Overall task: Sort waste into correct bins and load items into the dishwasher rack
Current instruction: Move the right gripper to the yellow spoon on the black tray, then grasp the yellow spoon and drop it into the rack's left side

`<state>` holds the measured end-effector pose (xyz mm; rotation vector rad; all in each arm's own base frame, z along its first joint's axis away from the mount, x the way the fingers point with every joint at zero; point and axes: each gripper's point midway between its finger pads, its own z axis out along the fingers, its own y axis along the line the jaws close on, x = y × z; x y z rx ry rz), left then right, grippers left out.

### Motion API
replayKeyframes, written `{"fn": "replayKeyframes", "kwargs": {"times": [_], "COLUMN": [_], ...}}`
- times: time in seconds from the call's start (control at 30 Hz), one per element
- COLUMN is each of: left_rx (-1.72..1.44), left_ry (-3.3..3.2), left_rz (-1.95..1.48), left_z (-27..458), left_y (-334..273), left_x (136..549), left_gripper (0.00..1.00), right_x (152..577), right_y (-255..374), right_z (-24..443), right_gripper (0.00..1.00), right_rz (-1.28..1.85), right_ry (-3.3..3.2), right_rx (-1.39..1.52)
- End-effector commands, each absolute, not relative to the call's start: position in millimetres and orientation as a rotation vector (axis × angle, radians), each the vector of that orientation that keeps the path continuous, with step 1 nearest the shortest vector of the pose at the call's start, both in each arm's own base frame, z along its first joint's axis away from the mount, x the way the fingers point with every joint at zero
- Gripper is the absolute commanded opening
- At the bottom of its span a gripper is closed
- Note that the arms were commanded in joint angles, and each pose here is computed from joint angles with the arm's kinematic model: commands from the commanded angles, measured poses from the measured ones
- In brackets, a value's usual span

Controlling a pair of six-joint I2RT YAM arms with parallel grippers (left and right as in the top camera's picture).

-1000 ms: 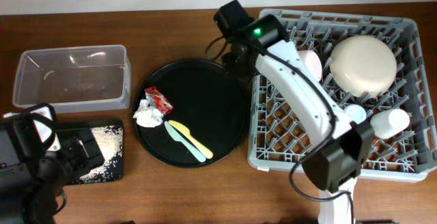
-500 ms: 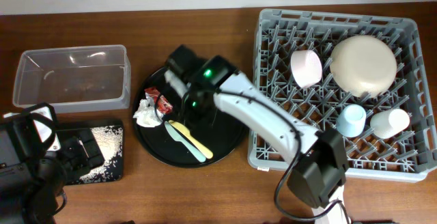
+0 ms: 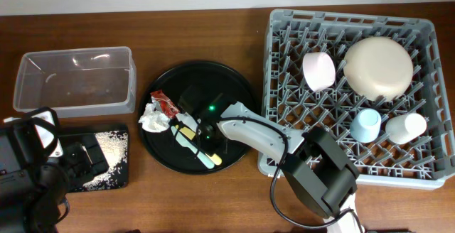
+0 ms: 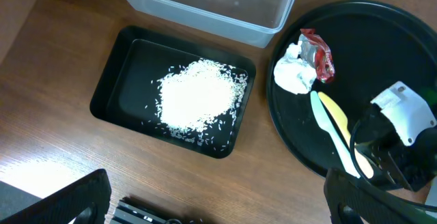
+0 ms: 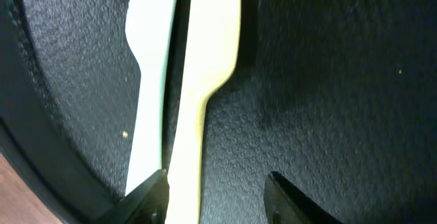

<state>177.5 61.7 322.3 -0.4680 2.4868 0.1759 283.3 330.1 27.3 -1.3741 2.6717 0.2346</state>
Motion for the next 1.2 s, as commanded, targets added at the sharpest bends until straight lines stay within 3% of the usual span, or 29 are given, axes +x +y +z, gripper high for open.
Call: {"fn": "replayKeyframes", "kwargs": {"times": [0.0,0.33,0.53,0.6,0.67,0.83,1.17], "left_rx": [-0.458,-0.458,-0.458,-0.458,-0.458,-0.458,-0.458], "left_ry": [2.484,2.484,2.484,2.484,2.484,2.484,2.484], "left_rz": [0.195,0.195,0.195,0.195,0.195,0.195,0.195], "left_z": [324,324,323,323,324,324,324], "left_y": [64,64,64,64,64,64,64], "left_x": [177,177,177,177,177,177,177], "left_gripper": [0.99,0.99,0.99,0.99,0.99,0.99,0.99], "right_x": [277,286,305,304,304,306,330], "right_y": [335,352,345,345,344,343,330], "right_z": [20,2,0,0,0,1,64], "right_gripper": [0.49,0.45,0.29,0.28,0.18,0.04,0.04], "right_rz": [0.280,0.310,0.175,0.177,0.179,0.159,-0.027], "right_ry": [2.676,2.622,2.589,2.594,2.611,2.605,2.552], "right_rx": [-1.412,-1.417,-1.375,-1.367,-1.344,-1.338,-1.278]}}
